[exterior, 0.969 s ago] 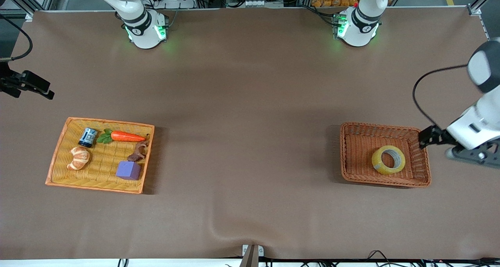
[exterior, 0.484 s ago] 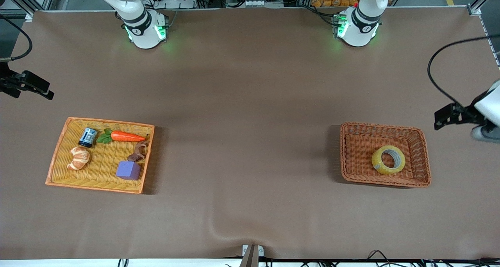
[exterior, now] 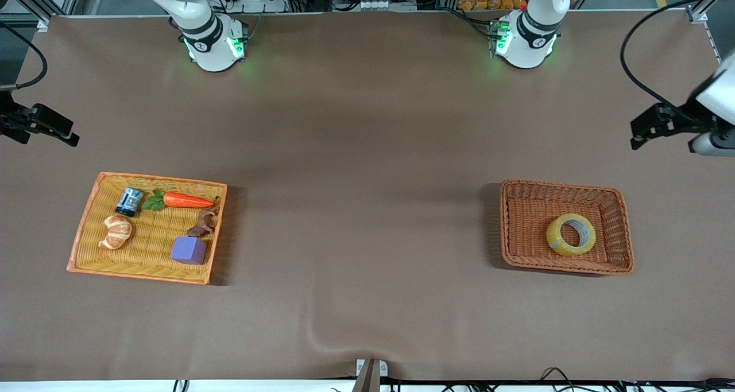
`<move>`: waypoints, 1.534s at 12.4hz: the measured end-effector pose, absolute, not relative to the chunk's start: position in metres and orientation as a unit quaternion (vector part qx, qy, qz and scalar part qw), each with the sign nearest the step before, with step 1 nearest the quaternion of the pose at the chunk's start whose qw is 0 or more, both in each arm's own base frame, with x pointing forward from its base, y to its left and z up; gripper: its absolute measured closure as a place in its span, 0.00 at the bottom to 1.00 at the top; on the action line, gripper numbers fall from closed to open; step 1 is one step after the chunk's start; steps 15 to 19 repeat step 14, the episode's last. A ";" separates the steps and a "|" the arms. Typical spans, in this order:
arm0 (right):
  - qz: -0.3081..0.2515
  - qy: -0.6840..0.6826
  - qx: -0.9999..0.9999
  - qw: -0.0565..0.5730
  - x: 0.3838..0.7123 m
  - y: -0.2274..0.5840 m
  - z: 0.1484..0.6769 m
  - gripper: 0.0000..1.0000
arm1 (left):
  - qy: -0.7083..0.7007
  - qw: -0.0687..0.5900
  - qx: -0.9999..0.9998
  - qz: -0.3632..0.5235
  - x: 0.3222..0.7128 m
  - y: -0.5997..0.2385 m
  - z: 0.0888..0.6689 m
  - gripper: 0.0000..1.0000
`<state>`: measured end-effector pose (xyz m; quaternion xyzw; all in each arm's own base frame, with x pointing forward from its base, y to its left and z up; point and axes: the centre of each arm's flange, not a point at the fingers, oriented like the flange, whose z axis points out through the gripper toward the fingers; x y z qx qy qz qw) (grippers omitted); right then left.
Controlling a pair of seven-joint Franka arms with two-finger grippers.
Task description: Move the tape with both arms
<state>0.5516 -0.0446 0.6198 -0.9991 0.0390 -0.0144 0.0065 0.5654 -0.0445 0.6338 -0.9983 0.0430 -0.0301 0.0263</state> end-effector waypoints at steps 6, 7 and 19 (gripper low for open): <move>-0.014 0.038 -0.999 0.007 0.552 -0.044 0.620 0.00 | 0.032 0.028 -0.999 -0.028 0.560 -0.037 0.633 0.00; -0.014 0.038 -0.999 0.007 0.551 -0.044 0.620 0.00 | 0.033 0.028 -0.999 -0.028 0.560 -0.038 0.633 0.00; -0.014 0.038 -0.999 0.007 0.551 -0.044 0.620 0.00 | 0.035 0.029 -0.999 -0.014 0.557 -0.040 0.630 0.00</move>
